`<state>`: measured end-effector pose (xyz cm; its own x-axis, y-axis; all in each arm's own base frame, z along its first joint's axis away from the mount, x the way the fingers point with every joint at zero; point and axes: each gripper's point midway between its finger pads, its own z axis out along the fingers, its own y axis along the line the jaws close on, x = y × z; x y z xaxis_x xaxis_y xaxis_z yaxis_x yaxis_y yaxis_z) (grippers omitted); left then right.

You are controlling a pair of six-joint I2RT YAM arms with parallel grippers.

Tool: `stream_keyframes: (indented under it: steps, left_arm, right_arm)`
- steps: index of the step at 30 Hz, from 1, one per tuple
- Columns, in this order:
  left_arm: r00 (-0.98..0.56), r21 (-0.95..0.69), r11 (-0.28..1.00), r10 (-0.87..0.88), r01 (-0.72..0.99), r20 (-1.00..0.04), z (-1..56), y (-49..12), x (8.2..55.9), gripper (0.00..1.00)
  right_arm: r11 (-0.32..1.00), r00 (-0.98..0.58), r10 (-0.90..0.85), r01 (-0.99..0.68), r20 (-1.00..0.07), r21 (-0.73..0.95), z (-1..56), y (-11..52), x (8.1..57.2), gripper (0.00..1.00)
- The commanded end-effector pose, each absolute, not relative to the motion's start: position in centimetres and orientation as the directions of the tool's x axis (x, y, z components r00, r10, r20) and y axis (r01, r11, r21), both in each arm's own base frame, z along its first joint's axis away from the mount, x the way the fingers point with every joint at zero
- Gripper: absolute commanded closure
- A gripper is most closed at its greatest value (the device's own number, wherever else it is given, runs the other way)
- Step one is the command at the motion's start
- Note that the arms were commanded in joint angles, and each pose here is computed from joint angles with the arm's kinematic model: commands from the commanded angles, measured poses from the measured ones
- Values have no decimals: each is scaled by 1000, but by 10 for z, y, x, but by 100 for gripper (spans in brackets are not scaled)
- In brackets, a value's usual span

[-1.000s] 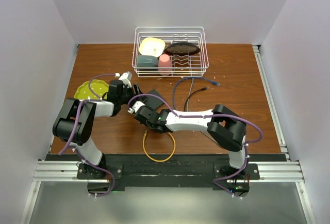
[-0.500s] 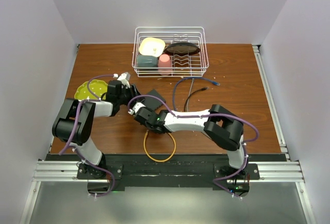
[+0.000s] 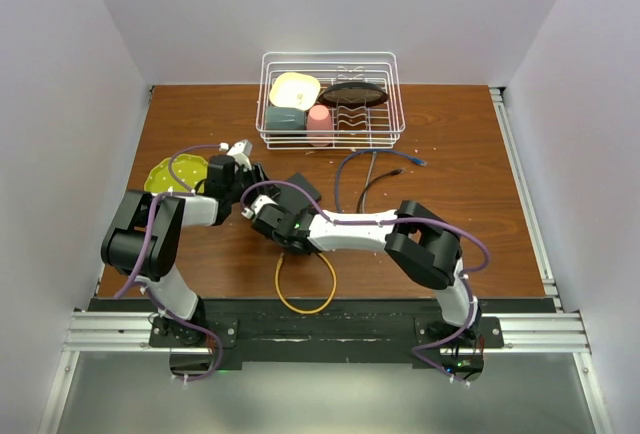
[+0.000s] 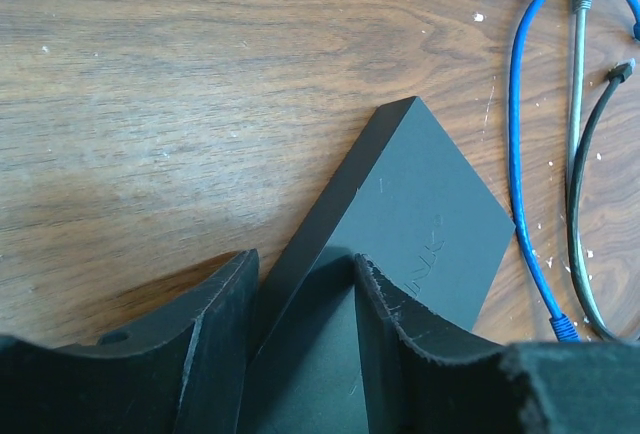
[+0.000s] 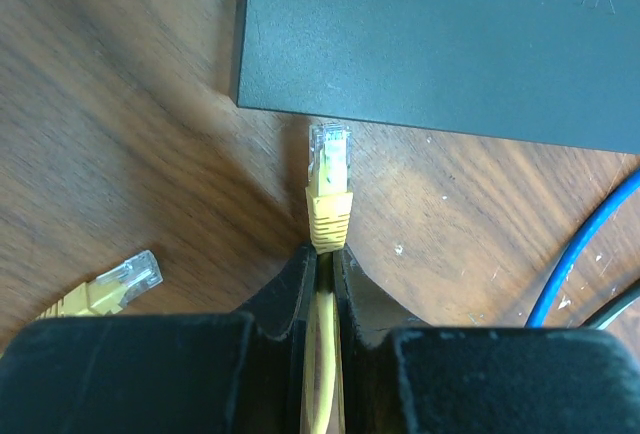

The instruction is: Insert the plug into the switch port

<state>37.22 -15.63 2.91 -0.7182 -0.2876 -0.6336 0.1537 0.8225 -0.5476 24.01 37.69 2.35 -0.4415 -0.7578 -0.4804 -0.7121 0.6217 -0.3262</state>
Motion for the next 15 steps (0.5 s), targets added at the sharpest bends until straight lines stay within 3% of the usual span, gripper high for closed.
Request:
stream_keyframes:
  steps: [1,15]
  left_arm:
    - [-774,-542,835,-281,93,-567,3,-148,356,54]
    - [-777,-564,819,-288,102,-559,4,-151,355,55]
  right_arm:
    - [626,-470,-761,-711,-447,-320,22,376,234,100]
    - [610,-476,-773,-740,-420,-284,11,383,228,100]
